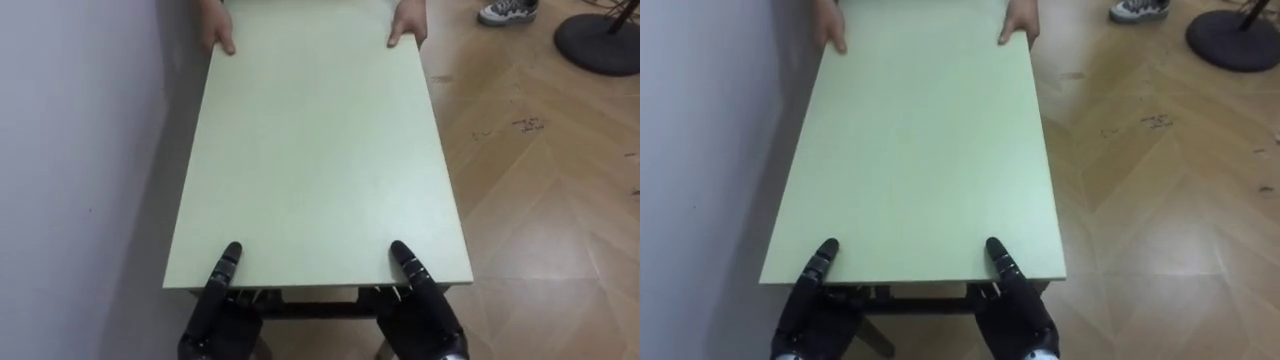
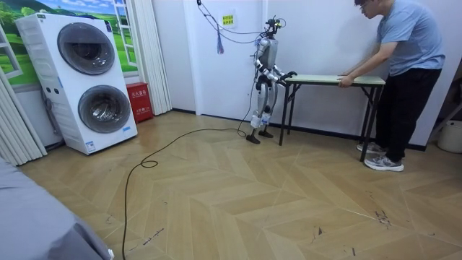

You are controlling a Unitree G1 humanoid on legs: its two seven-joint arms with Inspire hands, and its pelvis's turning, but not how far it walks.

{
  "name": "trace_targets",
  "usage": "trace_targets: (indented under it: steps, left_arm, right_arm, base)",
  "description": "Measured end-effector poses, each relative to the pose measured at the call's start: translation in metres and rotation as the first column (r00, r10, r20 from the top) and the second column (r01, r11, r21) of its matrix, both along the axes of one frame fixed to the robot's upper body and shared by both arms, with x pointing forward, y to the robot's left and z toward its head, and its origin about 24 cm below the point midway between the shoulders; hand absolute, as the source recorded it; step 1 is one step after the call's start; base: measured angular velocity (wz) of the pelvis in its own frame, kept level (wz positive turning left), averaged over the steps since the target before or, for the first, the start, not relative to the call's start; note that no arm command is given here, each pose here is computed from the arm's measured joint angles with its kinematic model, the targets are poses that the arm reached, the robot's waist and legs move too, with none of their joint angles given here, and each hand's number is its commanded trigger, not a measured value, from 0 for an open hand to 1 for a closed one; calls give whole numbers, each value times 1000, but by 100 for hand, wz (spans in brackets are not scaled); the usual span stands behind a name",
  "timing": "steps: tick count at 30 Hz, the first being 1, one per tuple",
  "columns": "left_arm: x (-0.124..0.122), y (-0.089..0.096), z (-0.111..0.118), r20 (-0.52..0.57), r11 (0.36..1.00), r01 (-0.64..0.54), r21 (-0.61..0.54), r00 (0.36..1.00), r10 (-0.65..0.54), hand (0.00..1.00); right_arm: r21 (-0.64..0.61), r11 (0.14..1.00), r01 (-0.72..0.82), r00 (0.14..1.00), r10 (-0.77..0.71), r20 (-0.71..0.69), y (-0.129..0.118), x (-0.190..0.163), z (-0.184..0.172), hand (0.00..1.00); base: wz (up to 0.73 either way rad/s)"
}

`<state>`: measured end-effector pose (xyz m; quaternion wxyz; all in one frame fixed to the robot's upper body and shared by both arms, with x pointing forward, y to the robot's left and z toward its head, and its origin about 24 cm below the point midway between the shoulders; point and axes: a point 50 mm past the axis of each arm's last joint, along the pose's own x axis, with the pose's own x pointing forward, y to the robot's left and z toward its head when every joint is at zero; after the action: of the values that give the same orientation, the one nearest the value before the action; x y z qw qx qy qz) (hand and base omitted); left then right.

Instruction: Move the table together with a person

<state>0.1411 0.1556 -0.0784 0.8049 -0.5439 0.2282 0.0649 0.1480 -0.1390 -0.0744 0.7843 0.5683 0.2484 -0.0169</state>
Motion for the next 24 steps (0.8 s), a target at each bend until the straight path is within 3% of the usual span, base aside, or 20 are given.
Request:
trace_targets:
  steps: [1,3,4,5,6,9,11,14,24]
  left_arm:
    - [-1,0,-1,2,1000,3,-2,1000,-3,100]
    - [-2,0,-2,2,1000,4,-2,1000,-4,87]
    - [-2,1,-2,1,1000,5,-2,1000,-5,74]
    - [-2,1,-3,-3,1000,7,-3,1000,-7,48]
    - [-3,1,-4,-6,1000,8,-3,1000,-8,0]
    - [-3,2,-7,-4,998,47,48,999,-47,0]
    - [-2,7,-7,0,976,133,170,991,-135,0]
    - [-3,6,-7,-13,941,217,259,975,-221,0]
    - [-6,-13,-11,-49,857,408,314,908,-415,0]
  right_arm:
    - [2,1000,1,1000,-1,1,0,-1,-1,100]
    - [4,1000,2,1000,-2,2,0,-1,-2,100]
    - [4,1000,3,1000,-3,2,1,-1,-2,70]
    - [5,1000,5,1000,-5,1,0,-1,-3,15]
    - [6,1000,6,1000,-6,0,0,-1,-4,0]
    - [11,1000,0,1000,0,11,-1,-1,-7,0]
    - [-17,999,-35,999,35,31,-4,-3,-8,0]
    - [-52,994,-93,992,97,79,-5,-3,-5,0]
    - [-101,976,-195,965,209,159,-6,-1,1,0]
  base:
    - [0]
    - [0]
    - [0]
    - [0]
    - [0]
    - [0]
    - [0]
    - [0]
    - [-7]
